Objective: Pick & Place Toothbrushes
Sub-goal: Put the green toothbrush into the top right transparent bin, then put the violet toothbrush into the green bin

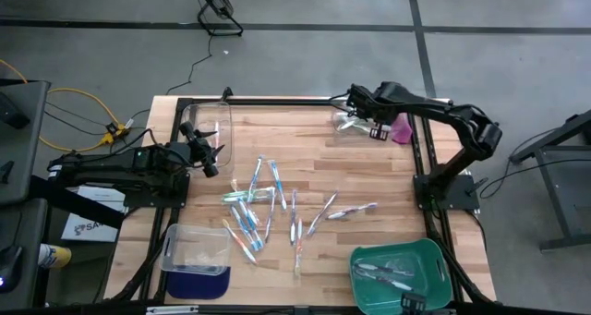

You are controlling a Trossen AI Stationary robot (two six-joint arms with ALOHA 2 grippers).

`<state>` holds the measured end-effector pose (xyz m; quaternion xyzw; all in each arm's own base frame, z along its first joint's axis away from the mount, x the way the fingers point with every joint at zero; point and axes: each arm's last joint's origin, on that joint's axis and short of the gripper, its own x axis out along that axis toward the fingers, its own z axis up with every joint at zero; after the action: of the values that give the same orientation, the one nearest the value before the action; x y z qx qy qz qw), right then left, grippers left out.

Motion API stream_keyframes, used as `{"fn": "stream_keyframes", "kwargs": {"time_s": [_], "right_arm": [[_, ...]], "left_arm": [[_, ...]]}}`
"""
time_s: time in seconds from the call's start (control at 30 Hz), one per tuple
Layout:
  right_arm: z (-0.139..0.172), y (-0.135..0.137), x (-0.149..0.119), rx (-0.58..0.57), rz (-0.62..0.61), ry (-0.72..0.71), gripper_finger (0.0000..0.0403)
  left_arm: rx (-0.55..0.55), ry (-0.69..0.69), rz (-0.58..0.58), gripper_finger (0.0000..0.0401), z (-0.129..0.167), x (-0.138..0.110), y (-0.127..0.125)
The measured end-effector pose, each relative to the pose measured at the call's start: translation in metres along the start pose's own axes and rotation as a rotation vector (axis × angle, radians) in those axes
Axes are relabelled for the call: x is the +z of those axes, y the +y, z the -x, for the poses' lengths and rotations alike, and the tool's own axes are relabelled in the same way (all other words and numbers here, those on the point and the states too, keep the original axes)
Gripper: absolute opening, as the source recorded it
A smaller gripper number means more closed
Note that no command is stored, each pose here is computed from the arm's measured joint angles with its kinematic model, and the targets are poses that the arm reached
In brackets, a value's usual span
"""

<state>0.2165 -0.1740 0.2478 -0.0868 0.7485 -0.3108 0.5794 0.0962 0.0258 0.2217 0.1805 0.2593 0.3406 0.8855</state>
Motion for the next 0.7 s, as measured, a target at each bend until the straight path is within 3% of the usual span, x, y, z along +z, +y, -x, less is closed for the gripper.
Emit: {"fn": "stream_keyframes", "kwargs": {"time_s": [0.2, 0.5, 0.7], "right_arm": [[0.0000, 0.0008, 0.0013, 0.027, -0.014, -0.017, 0.0077], [0.0000, 0.0018, -0.0008, 0.044, -0.142, 0.002, 0.0127], [0.0007, 0.0072, -0.0031, 0.208, -0.218, 0.012, 0.0137]], "left_arm": [[0.000, 0.000, 0.001, 0.0221, 0.0000, 0.0000, 0.0000], [-0.002, 0.000, 0.006, 0.0221, 0.0000, 0.0000, 0.0000], [-0.001, 0.000, 0.007, 0.0221, 0.0000, 0.0000, 0.0000]]}}
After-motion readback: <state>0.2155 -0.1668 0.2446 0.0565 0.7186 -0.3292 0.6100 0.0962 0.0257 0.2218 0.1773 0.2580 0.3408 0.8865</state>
